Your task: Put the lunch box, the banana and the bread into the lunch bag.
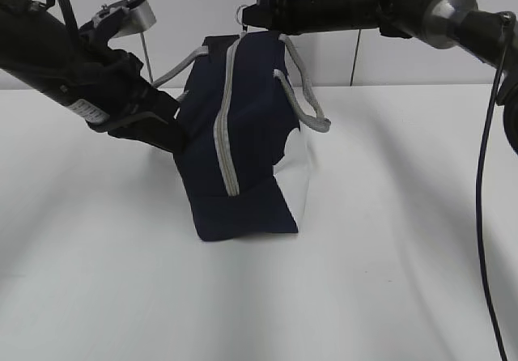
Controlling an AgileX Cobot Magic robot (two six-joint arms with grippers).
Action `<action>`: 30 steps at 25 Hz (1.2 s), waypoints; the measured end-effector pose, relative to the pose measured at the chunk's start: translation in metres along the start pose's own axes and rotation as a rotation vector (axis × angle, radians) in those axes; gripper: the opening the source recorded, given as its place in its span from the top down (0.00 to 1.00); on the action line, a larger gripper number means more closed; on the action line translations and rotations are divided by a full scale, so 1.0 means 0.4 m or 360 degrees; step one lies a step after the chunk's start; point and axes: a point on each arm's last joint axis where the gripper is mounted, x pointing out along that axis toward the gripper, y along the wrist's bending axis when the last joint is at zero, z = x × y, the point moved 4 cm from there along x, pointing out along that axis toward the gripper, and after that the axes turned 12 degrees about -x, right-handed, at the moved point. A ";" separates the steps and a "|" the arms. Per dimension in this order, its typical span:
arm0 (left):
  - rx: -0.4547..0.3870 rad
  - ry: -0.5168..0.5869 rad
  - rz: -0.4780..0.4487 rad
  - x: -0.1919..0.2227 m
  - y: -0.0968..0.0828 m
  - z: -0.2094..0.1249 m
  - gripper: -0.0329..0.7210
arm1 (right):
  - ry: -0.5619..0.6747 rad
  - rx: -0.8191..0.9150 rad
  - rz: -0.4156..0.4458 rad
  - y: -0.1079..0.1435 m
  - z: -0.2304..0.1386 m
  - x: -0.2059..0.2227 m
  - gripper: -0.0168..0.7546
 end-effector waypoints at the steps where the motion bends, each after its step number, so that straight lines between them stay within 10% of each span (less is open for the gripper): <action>1: 0.0005 0.0006 0.0004 0.000 0.001 -0.001 0.96 | 0.0001 0.0017 0.0007 -0.001 -0.002 0.000 1.00; 21: 0.0002 0.0049 -0.0052 -0.008 -0.015 -0.002 0.94 | 0.0096 0.0191 0.0178 -0.013 -0.036 -0.032 1.00; 30: 0.0024 0.0111 -0.0213 -0.093 -0.092 0.050 0.61 | 0.0107 0.0171 0.0225 -0.005 -0.030 -0.038 1.00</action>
